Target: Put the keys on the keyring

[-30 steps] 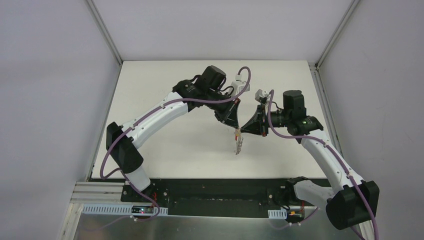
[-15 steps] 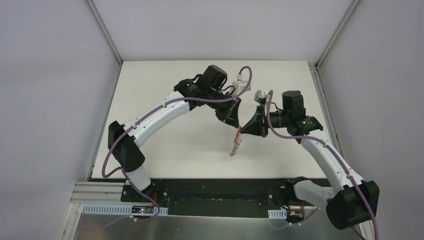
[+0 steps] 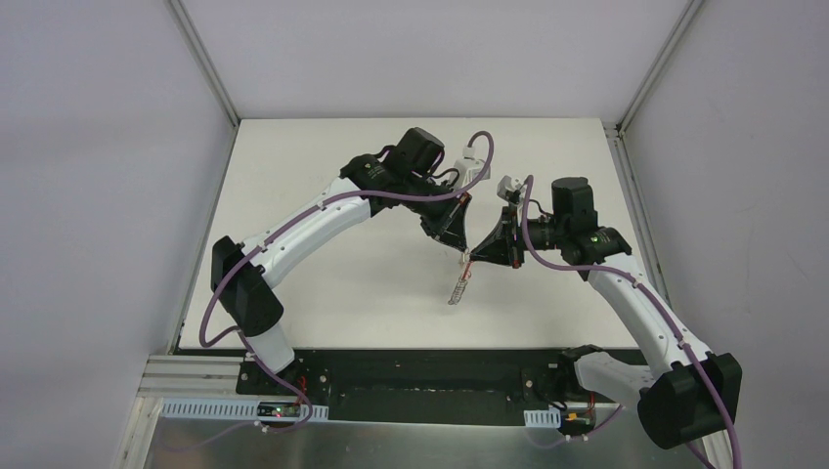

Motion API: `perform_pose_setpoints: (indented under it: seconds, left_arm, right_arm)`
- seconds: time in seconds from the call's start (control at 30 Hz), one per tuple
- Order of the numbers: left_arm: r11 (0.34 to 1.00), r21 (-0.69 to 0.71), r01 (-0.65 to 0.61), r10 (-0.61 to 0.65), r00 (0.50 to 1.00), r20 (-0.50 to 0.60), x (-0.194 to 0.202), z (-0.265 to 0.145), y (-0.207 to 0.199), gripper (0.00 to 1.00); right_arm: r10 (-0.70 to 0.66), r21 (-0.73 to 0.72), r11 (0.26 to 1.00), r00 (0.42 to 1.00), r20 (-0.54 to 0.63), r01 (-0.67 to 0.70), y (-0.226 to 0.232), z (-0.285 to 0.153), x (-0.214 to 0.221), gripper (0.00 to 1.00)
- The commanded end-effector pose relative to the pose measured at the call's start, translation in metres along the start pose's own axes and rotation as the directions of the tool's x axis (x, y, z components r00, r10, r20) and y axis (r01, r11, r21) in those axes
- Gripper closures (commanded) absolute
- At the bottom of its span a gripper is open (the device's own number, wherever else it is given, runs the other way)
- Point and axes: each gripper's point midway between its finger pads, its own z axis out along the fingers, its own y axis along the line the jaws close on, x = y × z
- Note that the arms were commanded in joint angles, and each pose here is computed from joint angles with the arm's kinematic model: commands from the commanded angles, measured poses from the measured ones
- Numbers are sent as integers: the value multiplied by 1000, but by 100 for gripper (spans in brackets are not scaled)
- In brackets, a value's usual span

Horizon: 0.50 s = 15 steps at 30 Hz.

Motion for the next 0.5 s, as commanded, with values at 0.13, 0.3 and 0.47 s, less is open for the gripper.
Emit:
perform_pose_setpoints:
  seconds: [0.13, 0.3, 0.47]
  left_arm:
    - [997, 66, -40, 39, 999, 18, -4, -4, -14, 100]
    - [997, 73, -40, 39, 999, 11, -1, -3, -15, 100]
    - [998, 47, -38, 37, 999, 8, -1, -1, -9, 100]
  right_arm:
    - [-44, -5, 999, 999, 25, 44, 1, 1, -11, 100]
    - [-39, -5, 999, 999, 25, 39, 0, 1, -12, 100]
    - [-40, -10, 999, 999, 26, 40, 1, 1, -12, 100]
